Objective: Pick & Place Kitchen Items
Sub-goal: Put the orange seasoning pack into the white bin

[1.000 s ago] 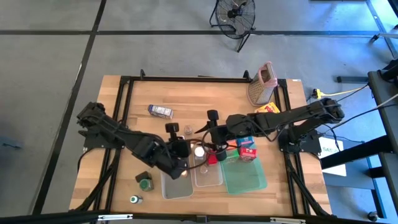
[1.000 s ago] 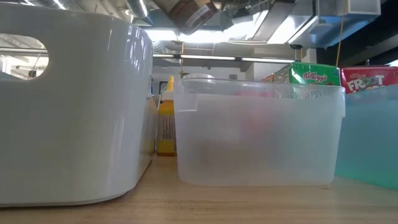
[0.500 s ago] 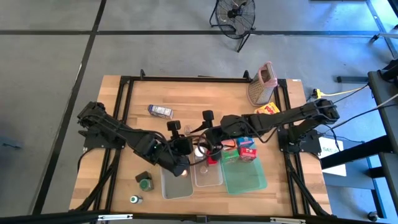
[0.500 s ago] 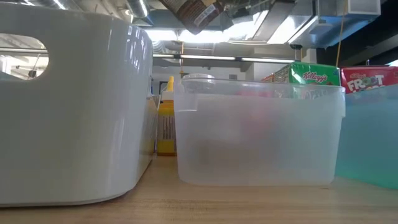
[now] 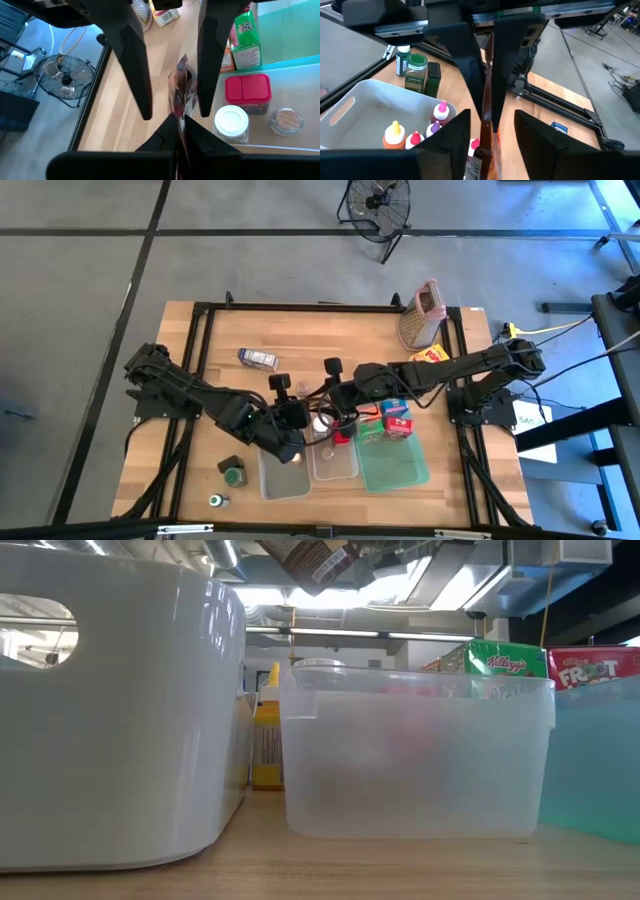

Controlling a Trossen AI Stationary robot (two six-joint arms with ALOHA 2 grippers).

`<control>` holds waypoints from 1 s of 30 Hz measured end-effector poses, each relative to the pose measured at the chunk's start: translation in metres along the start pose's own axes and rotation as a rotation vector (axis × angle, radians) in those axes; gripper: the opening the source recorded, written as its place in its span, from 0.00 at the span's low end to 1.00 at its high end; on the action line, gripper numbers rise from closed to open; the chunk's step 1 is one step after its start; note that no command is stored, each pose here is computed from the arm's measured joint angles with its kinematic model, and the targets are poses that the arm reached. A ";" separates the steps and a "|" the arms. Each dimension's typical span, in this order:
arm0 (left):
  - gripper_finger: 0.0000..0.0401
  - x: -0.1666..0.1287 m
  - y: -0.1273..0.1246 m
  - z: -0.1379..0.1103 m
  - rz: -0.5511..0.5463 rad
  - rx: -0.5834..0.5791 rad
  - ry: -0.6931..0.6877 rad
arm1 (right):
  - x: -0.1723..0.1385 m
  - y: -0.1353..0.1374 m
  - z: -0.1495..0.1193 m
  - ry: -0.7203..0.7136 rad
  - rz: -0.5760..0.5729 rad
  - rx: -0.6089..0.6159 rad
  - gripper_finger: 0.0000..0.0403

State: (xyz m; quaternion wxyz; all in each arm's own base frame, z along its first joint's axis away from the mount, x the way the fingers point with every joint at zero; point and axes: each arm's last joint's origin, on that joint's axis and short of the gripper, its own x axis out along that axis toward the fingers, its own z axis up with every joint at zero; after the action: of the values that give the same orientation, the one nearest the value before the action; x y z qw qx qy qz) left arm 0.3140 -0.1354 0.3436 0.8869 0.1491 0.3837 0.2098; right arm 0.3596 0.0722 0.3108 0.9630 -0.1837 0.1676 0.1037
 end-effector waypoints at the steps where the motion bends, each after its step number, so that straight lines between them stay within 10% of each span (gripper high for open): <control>1: 0.00 0.000 0.000 0.000 0.000 0.000 0.000 | 0.000 0.000 0.000 0.000 0.000 0.000 0.36; 30: 0.00 0.000 0.000 0.000 -0.003 -0.003 0.001 | 0.000 -0.007 -0.003 -0.001 0.029 -0.044 0.02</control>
State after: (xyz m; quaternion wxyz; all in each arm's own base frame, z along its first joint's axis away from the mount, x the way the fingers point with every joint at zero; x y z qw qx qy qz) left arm 0.3140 -0.1356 0.3436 0.8872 0.1472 0.3841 0.2091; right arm 0.3608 0.0645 0.3101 0.9573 -0.2023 0.1672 0.1214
